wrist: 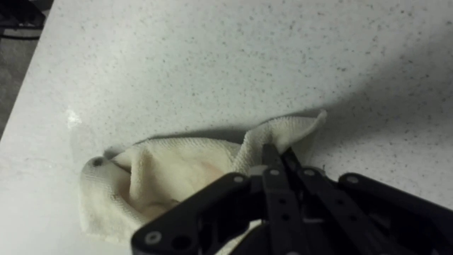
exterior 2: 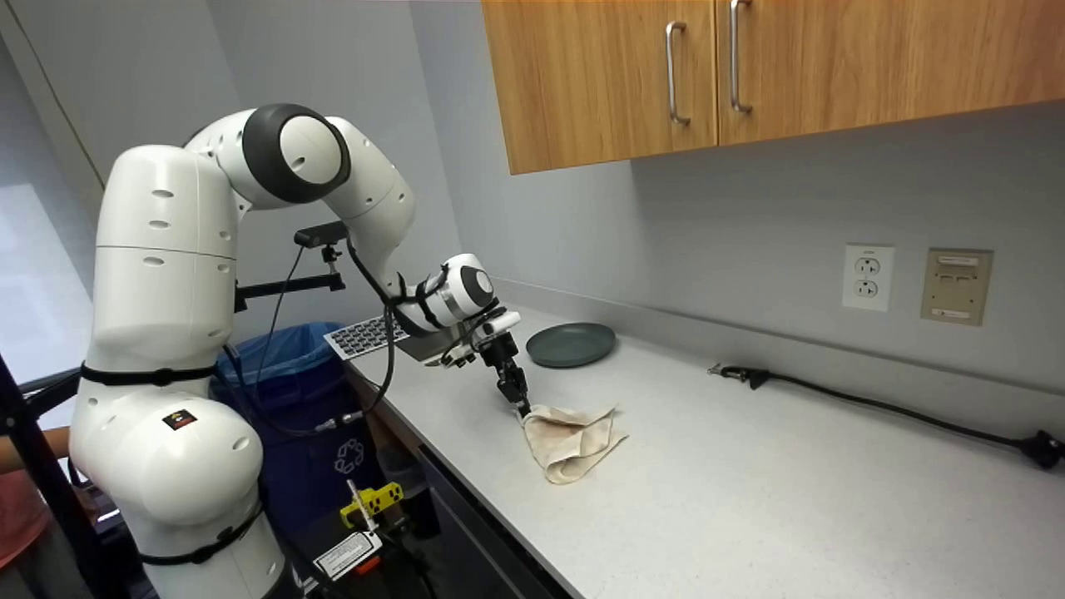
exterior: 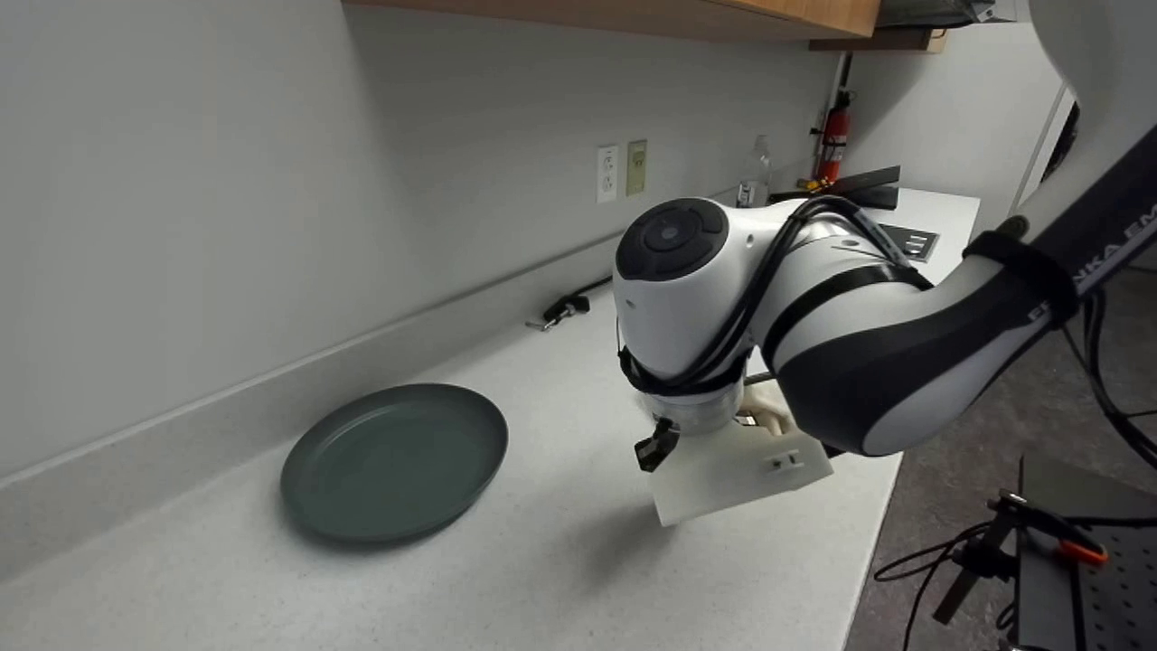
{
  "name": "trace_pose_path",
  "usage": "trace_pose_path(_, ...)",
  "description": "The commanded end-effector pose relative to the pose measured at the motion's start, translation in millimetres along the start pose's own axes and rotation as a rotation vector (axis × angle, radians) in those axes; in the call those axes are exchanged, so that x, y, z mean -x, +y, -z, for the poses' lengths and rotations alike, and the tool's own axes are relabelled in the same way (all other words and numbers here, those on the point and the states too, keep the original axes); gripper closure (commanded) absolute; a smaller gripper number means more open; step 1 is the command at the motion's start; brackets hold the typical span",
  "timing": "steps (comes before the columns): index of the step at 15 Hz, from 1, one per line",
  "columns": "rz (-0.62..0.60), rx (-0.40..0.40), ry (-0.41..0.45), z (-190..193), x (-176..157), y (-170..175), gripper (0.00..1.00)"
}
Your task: Fold the towel once
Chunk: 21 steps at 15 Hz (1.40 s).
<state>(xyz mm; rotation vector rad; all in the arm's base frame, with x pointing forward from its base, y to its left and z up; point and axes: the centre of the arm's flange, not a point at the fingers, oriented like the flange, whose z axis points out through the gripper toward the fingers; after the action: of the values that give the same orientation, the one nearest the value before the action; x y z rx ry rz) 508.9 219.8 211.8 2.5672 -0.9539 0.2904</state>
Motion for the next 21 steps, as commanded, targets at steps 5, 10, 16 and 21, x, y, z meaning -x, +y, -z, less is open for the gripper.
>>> trace_pose_path(5,0.257,-0.061,-0.086,2,-16,1,0.99)
trace_pose_path(10,0.442,-0.136,-0.191,5,-23,-3,0.98)
trace_pose_path(16,0.620,-0.149,-0.237,2,-29,-3,0.58)
trace_pose_path(21,0.680,-0.150,-0.232,3,-39,4,0.21)
